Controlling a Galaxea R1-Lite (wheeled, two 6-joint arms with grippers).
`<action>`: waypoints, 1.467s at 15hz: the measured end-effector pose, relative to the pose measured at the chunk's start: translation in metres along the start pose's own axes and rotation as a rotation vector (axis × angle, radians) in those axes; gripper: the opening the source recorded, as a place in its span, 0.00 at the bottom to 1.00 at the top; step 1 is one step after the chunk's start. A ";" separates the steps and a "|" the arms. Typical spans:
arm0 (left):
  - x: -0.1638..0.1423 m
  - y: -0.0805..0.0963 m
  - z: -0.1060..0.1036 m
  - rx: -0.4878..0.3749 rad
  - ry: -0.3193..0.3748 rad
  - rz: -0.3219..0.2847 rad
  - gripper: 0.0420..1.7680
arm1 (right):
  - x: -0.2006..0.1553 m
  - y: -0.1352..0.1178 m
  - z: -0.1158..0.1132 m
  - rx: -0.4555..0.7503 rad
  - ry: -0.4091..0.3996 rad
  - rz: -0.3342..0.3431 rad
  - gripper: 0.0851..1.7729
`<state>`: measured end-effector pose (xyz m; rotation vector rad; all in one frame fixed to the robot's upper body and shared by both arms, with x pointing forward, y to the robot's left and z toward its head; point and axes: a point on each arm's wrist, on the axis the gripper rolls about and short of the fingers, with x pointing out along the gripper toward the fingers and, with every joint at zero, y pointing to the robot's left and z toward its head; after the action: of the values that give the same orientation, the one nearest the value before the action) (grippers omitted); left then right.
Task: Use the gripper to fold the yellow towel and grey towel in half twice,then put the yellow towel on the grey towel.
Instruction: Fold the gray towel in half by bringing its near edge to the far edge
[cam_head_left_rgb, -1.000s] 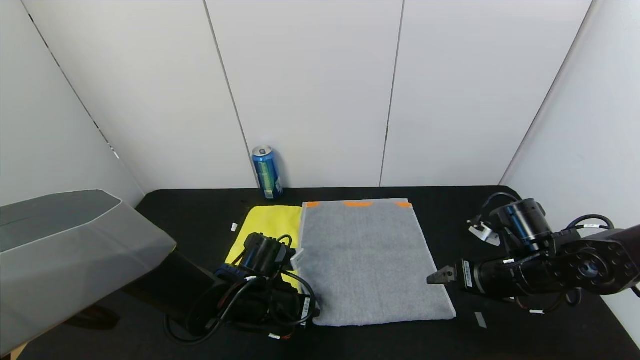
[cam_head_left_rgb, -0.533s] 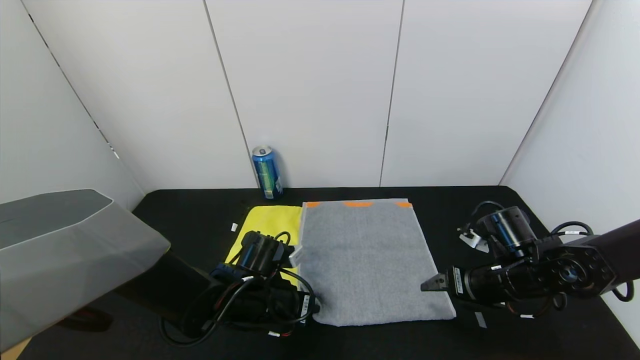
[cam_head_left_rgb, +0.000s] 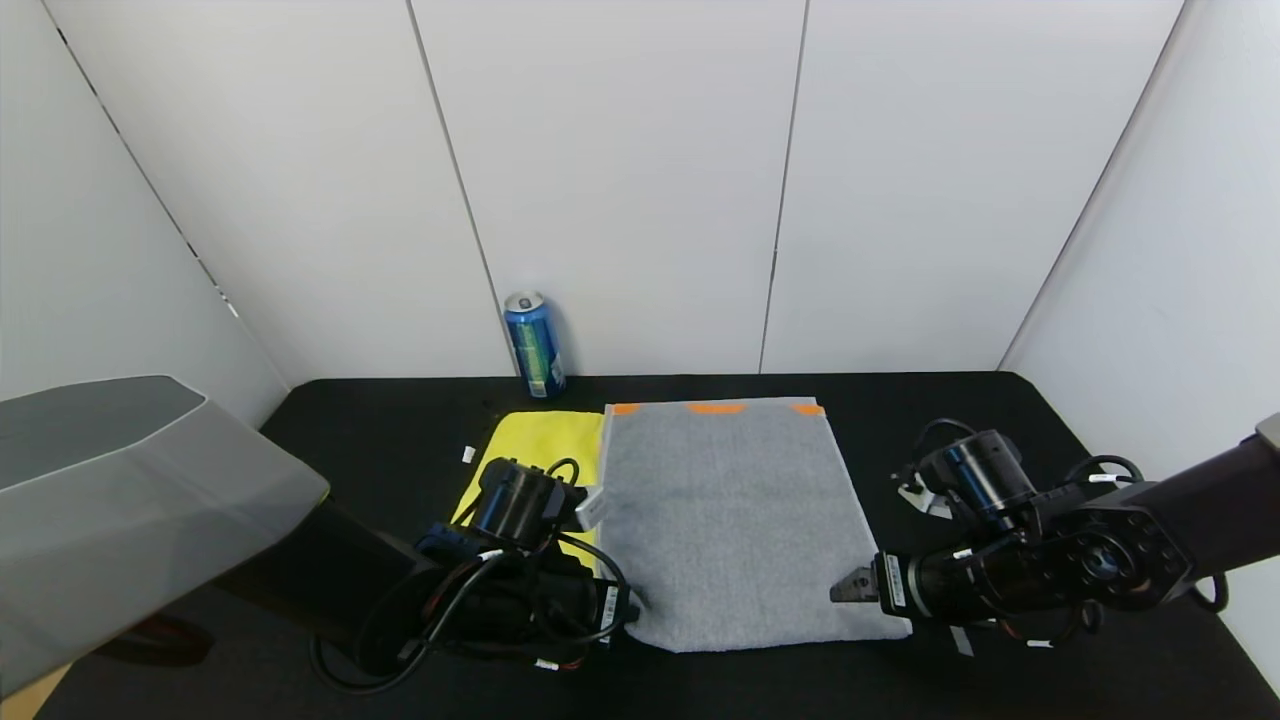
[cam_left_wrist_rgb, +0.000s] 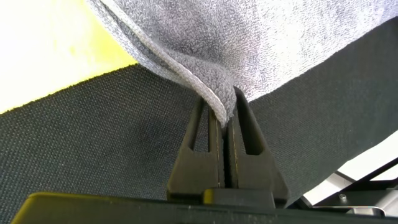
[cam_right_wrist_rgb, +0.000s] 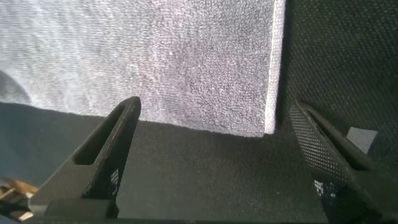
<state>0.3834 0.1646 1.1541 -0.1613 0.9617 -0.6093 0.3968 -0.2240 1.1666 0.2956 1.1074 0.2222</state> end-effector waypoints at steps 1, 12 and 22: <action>-0.001 0.000 0.000 0.001 -0.001 0.000 0.06 | 0.002 0.001 -0.001 -0.005 -0.001 -0.012 0.96; -0.004 -0.001 0.002 0.001 -0.012 -0.001 0.05 | 0.012 0.012 -0.001 -0.032 0.009 -0.027 0.96; -0.004 0.001 0.002 -0.002 -0.012 0.001 0.05 | 0.015 0.017 0.003 -0.037 0.029 -0.031 0.96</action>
<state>0.3835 0.1670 1.1578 -0.1658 0.9508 -0.6064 0.4054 -0.2033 1.1617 0.2429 1.1341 0.2201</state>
